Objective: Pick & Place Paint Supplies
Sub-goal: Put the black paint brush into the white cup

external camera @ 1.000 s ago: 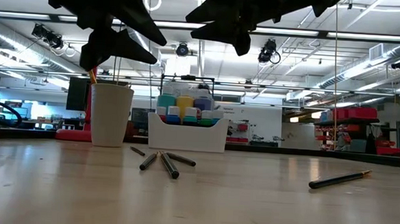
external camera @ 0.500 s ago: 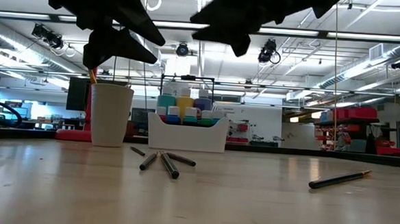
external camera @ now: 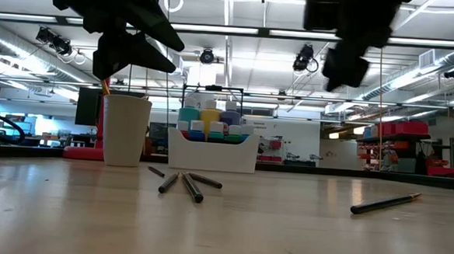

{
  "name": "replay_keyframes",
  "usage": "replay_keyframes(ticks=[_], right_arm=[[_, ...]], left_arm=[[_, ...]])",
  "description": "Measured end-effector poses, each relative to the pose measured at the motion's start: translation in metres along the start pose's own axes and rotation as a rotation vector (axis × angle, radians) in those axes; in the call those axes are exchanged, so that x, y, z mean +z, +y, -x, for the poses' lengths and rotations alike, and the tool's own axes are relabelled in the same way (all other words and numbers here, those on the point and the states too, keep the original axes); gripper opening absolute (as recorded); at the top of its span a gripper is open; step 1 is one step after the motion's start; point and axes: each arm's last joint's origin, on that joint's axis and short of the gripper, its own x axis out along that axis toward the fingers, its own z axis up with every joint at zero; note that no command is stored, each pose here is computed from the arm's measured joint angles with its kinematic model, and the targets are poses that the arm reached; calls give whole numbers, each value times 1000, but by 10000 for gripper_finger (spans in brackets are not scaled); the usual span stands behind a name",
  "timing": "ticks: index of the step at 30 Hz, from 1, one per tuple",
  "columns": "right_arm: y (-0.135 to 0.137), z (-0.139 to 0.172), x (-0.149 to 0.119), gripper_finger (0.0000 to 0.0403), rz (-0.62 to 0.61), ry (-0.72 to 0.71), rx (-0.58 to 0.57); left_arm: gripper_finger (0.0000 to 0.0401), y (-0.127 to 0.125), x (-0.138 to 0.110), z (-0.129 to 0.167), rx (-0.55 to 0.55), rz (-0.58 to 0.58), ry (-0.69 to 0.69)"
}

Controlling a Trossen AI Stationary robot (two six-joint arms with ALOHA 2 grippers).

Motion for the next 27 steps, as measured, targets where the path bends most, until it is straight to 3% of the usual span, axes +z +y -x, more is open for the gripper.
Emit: replay_keyframes(ticks=[5,9,15,20,27], right_arm=[[6,-5,-29,188,182,236,-40],[7,-10,-46,188,316,314,-59],[-1,-30,-71,188,424,313,-145],[-11,-49,-91,188,577,268,-107],[-21,-63,-107,187,697,202,-86]], left_arm=[[164,0,0,0,-1,2,-4],[164,0,0,0,-1,3,-6],[164,0,0,0,-1,2,-6],[164,0,0,0,-2,2,-7],[164,-1,1,0,-6,-28,-11]])
